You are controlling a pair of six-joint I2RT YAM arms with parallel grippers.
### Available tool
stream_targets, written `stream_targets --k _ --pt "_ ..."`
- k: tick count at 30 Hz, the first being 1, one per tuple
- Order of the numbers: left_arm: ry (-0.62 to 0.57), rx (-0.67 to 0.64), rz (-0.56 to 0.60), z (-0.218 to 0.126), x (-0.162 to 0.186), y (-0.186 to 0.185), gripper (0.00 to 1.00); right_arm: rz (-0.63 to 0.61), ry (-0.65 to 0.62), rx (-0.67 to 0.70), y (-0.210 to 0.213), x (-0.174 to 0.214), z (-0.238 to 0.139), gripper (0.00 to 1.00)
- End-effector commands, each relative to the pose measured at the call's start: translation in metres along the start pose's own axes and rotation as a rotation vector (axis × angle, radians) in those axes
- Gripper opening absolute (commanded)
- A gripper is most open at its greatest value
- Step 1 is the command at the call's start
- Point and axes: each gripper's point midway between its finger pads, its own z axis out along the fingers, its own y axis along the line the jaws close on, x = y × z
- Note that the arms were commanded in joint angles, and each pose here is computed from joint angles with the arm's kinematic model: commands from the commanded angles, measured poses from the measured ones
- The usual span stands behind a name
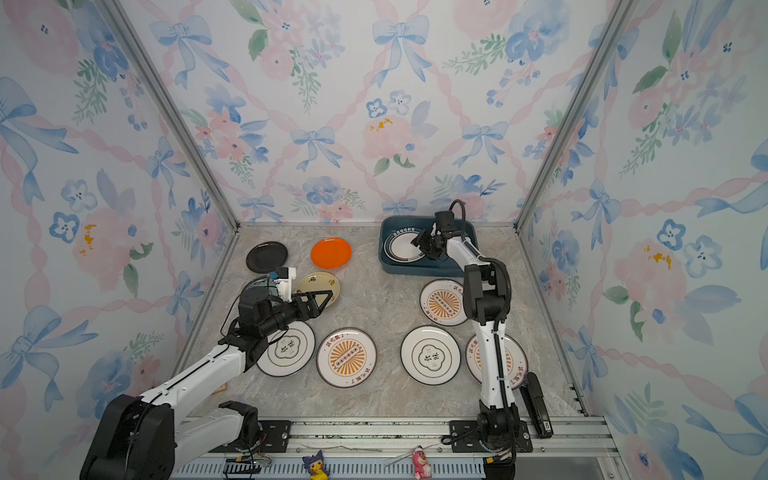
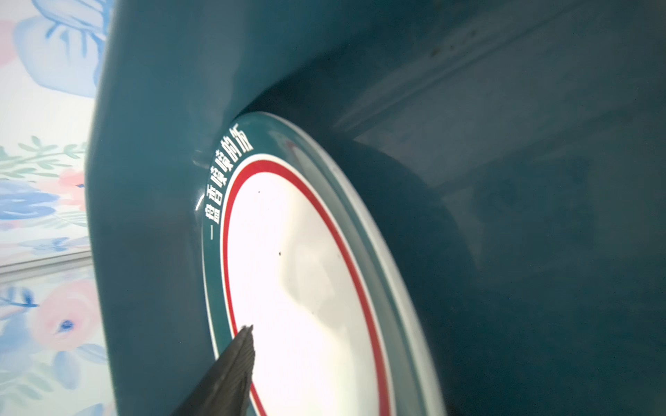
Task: Place the plates into the plastic bin on the countertop
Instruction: 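Carry the plate into the teal bin with the right gripper and release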
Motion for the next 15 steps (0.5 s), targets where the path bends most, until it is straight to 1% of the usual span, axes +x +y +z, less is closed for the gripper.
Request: stream_targets --k 1,3,10,13,15 --pt "-0.004 -0.014 0.036 -0.003 0.002 0.001 0.98 -0.068 0.036 0.217 -0.03 0.014 -0.019 0.59" --pt "-0.001 -0.023 0.04 -0.003 0.003 0.002 0.98 -0.109 0.034 0.258 -0.035 0.013 -0.026 0.6" --pt "0.023 -0.012 0.051 0.002 0.009 -0.002 0.98 -0.181 -0.003 0.334 -0.039 0.005 -0.05 0.61" --pt "0.036 0.004 0.064 0.003 0.013 -0.008 0.98 -0.22 -0.05 0.349 -0.031 -0.003 -0.071 0.61" --pt "0.054 0.031 0.09 0.006 0.018 -0.017 0.98 -0.248 -0.097 0.341 -0.02 -0.009 -0.093 0.61"
